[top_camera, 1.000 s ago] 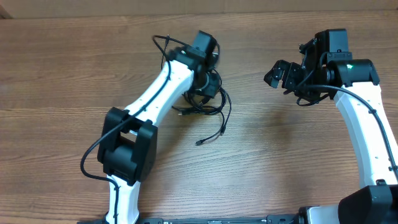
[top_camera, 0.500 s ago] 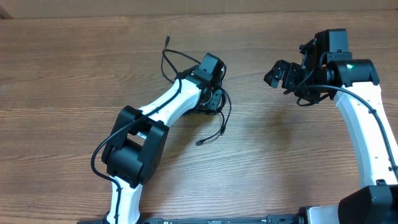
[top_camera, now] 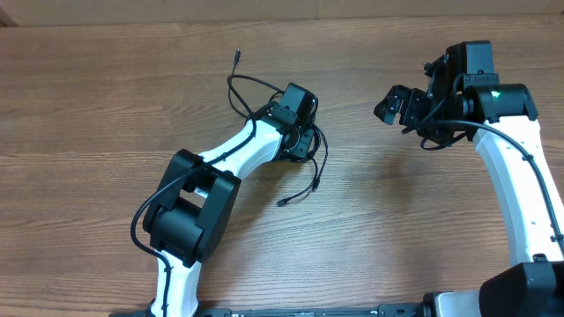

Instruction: Untangle cables

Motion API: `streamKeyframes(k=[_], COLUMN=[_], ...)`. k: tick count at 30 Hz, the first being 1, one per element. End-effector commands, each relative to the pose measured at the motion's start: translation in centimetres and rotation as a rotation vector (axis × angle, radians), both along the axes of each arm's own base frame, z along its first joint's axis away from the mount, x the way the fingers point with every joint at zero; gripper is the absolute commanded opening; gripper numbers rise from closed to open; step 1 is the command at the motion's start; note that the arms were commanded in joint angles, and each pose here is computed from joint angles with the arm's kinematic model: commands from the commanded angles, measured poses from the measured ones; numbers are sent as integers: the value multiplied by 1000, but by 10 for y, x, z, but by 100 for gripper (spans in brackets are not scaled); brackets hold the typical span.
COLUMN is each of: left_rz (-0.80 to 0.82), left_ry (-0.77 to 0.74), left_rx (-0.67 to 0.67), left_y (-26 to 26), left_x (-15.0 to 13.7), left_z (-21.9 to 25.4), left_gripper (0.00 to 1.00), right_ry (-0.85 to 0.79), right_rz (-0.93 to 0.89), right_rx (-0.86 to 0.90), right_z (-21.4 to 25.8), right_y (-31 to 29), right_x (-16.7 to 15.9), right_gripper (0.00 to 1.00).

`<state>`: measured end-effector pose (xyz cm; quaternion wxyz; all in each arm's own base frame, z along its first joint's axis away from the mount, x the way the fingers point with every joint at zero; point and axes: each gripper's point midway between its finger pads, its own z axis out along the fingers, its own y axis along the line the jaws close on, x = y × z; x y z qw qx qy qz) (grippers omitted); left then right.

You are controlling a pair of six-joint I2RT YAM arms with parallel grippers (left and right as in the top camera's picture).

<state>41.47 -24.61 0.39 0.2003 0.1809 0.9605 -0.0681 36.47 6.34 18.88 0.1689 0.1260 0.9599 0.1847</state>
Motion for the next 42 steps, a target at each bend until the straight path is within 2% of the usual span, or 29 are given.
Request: streamKeyframes(k=[1,5,10,16,20,24,29,34,38,42], left_rz=[6,7,8,17,46,105,286,460,531,518], left_ry=[59,56,11,-58,-77,-72,-26,65,146,270], left_rx=[-14,-17,-43,-63,-25,78,214,217,174,45], left_y=[2,1,-6,-12,-3,25,81,122,141,138], left_x=[-15,-14,1,19,27,28,24,16,9,-1], left_z=[-11,-11,11,68,93,90,83,76,71,66], left_gripper=[19,4,4,4,4,4,4,4,4,4], right_ry=[-33,-33,-33,-33,-33,-33,-33,-33,-33,-33], right_rz=[-3,-3,-3,-3,-3,-3,-3,-3,-3,-3], right_rx=[6,6,6,6,6,6,6,6,6,6], right_z=[11,11,11,11,11,11,11,11,11,11], right_y=[-1,-1,-1,-1,-1,-1,-1,-1,-1,-1], right_x=[6,6,6,6,6,6,6,6,6,6], right_gripper=[100,100,100,100,100,100,100,100,100,100])
